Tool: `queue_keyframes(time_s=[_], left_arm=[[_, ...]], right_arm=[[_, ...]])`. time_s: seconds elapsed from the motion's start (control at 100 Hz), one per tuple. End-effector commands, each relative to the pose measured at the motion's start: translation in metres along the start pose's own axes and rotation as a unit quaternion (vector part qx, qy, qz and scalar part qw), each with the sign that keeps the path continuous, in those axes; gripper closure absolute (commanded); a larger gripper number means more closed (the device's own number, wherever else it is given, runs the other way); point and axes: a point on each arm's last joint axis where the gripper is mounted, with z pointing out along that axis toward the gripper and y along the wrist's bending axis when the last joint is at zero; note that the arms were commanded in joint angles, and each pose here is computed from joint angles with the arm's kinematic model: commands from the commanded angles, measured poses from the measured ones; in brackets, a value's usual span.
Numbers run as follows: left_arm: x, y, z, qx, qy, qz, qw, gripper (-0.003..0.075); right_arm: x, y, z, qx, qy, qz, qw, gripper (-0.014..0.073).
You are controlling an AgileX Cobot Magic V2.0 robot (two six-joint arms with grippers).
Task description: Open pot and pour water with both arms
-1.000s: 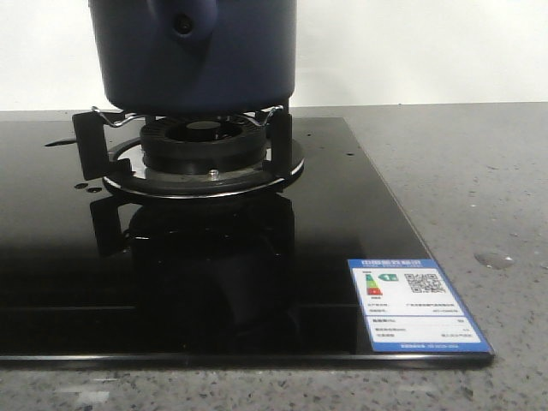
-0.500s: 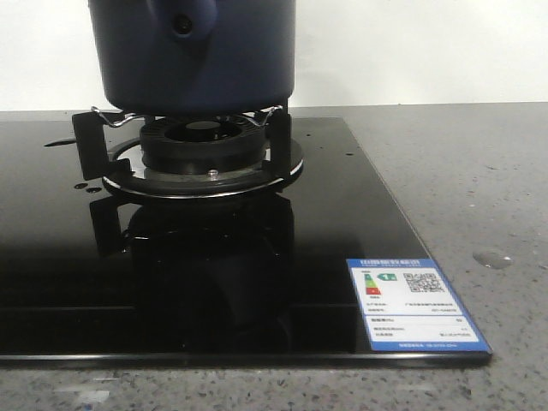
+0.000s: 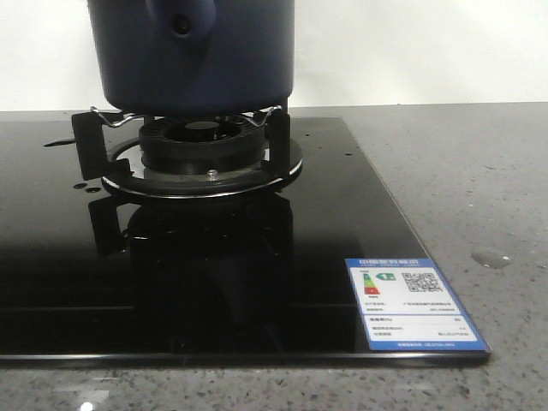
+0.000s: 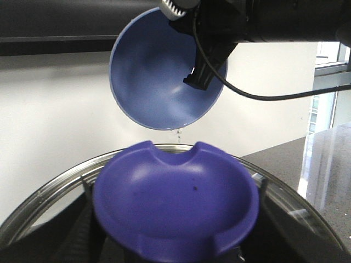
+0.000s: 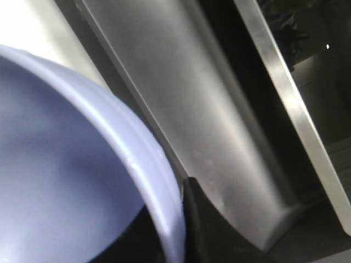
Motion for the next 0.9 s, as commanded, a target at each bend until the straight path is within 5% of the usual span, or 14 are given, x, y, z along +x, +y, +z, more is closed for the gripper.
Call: queue_keyframes(time_s=[0.0,0.17,0.57,0.78,0.89], left_arm=[[-0.013,0.001,-0.003,-0.009,-0.025,-0.016,1.0,0.0459],[-0.013,0.001,-0.003,-0.009,-0.025,-0.016,1.0,0.0459],[-0.013,0.001,-0.003,-0.009,-0.025,-0.016,1.0,0.0459],[-0.013,0.001,-0.003,-0.008,-0.025,-0.016,1.0,0.0459],[-0.013,0.0,-0.003,-0.007,-0.025,-0.016,1.0,0.0459]], right_arm=[[-0.006,-0.047,-0.021,0.062,-0.039,0.005,0.997,0.0652],[-0.005,-0.046,-0.021,0.059,-0.033,0.008,0.998,0.0652],[0.013,-0.019,-0.019,-0.053,0.068,0.083,0.993,0.0657],[0.032,-0.029,-0.022,-0.057,0.15,0.211,0.964,0.0657],[0.043,-0.054,-0.027,-0.105,0.152,0.301,0.936,0.0657]])
